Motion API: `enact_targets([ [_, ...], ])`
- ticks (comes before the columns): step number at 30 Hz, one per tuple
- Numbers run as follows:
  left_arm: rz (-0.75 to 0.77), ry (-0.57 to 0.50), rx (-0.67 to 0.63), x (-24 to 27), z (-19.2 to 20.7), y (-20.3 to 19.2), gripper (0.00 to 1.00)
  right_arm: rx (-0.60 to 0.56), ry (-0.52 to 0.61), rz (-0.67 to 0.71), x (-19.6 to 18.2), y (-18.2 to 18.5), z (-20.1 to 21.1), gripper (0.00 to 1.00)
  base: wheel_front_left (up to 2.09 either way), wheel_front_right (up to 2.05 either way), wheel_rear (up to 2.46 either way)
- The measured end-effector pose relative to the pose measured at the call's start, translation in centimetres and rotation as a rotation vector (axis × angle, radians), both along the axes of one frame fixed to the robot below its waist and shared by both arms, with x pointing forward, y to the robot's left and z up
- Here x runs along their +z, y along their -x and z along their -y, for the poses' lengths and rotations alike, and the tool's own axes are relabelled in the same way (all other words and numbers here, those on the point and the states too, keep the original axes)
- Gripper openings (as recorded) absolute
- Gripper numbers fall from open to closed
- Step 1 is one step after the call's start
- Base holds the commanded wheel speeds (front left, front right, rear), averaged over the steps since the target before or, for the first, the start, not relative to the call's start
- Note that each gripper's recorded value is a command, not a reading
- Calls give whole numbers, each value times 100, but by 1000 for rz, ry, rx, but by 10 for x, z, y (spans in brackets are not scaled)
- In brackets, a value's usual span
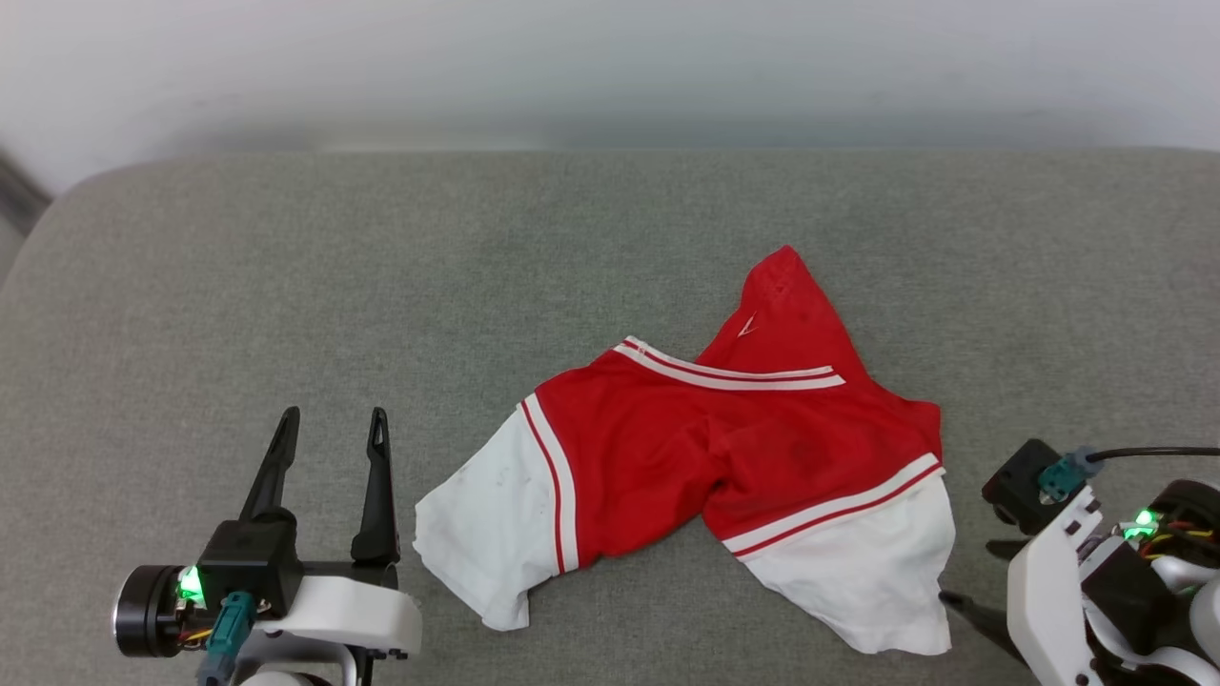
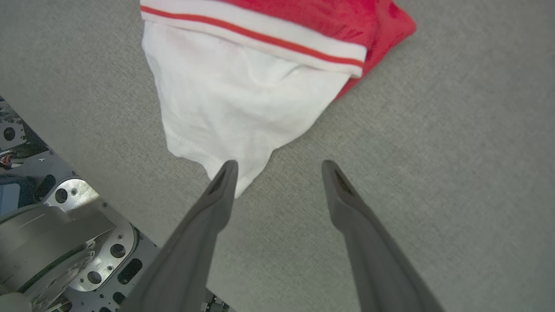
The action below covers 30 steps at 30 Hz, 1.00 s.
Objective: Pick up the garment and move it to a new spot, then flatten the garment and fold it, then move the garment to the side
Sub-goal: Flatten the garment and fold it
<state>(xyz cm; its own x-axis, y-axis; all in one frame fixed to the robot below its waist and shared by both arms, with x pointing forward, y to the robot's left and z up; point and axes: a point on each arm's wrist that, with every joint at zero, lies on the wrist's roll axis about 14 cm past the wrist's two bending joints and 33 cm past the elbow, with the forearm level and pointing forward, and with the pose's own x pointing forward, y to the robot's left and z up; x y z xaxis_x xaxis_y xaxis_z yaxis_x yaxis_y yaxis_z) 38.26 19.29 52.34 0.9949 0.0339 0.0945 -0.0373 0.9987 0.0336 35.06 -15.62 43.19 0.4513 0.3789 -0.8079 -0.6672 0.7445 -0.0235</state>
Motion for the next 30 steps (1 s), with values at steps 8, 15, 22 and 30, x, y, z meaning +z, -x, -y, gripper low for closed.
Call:
enact_targets([
  [8,-37,4,25,-20,-5,-10,100,20,14,-233,-68,17,-14,100,0,0,0],
  [15,-48,-2,13,-27,-3,-13,100,35,-10,-180,-75,15,-17,0,0,0,0],
  [22,-28,4,-16,-22,6,-13,100,13,-33,-17,-39,-7,1,0,0,0,0],
  [30,-36,4,-29,-26,10,-13,100,-87,-20,215,39,-66,49,0,0,0,0],
])
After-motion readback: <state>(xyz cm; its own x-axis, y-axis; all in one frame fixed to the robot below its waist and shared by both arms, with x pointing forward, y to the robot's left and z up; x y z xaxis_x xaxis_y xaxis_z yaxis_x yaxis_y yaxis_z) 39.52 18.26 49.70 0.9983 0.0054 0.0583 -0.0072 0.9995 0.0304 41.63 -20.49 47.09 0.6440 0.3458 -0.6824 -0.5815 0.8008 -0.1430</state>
